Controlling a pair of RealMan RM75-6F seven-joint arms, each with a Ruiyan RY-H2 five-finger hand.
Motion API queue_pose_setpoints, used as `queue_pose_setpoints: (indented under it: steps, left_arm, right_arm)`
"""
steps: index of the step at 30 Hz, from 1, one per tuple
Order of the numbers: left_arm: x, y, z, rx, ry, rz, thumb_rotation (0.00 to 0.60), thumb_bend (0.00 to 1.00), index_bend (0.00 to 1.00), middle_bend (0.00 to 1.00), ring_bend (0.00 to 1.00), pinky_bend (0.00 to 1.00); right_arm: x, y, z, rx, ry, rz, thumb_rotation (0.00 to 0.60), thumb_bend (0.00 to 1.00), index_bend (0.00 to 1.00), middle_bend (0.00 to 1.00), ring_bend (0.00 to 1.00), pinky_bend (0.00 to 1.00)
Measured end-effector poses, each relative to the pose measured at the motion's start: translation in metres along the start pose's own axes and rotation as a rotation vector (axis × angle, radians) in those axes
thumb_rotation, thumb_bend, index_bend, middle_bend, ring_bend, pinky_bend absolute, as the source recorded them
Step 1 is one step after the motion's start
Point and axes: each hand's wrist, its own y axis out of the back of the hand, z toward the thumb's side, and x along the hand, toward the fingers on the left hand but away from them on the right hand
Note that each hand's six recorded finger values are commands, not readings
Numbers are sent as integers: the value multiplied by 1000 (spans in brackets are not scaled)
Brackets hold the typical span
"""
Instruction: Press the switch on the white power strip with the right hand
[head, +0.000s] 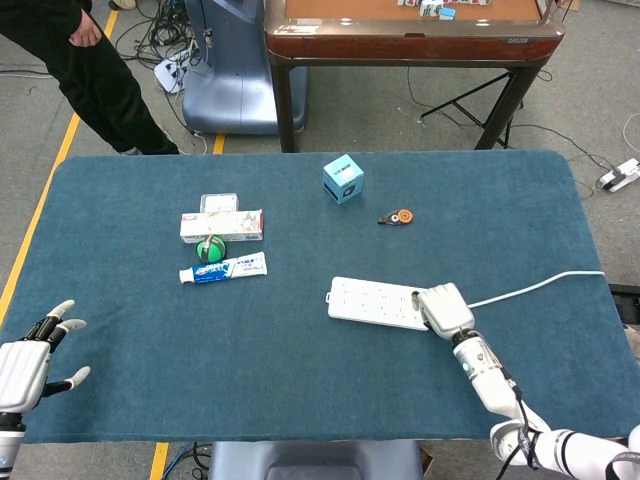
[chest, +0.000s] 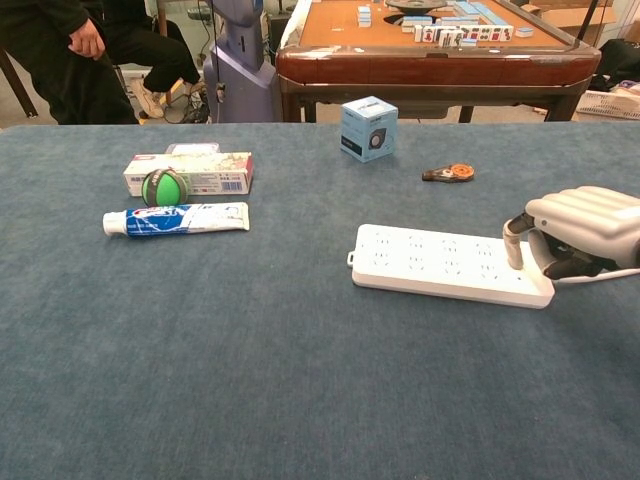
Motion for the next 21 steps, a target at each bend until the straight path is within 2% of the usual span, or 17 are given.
queue_pose_setpoints:
  steps: [4, 7, 11, 14, 15, 16, 19, 21]
  left_arm:
    - [0, -1, 0, 2, 1, -3, 600, 168, 377, 137, 253, 550]
    - [1, -2, 0, 4, 0, -6, 600, 168, 376, 137, 253, 550]
    - [1, -2, 1, 7, -4, -3, 600, 168, 367, 137, 253, 550]
    - [1, -3, 2, 10, -6, -1, 600, 168, 351, 138, 253, 550]
    - [1, -3, 2, 10, -6, 0, 600, 167, 348, 140, 253, 550]
    - [1, -3, 2, 11, -7, 2, 600, 167, 347, 141, 253, 550]
    - [1, -2, 2, 10, -8, 11, 600, 168, 344, 144, 253, 550]
    - [1, -1, 3, 10, -9, 15, 600, 168, 343, 145, 253, 550]
  right_arm:
    - [7, 9, 1, -10, 13, -30, 600, 990, 449, 966, 1000, 1000]
    - [17, 25, 0, -16, 26, -82, 600, 852, 447, 845, 974, 1000]
    - [41, 49, -6, -24, 31, -162, 600, 608, 413, 662, 793, 968]
    - [61, 63, -14, -22, 22, -214, 600, 454, 398, 493, 564, 822]
    - [67, 67, -17, -22, 16, -231, 600, 409, 396, 417, 448, 718]
    - [77, 72, -21, -21, 6, -255, 600, 386, 396, 366, 372, 624]
    - [102, 83, -33, -25, -23, -315, 600, 371, 396, 287, 261, 377]
    - [119, 89, -41, -32, -42, -350, 600, 371, 396, 270, 237, 305]
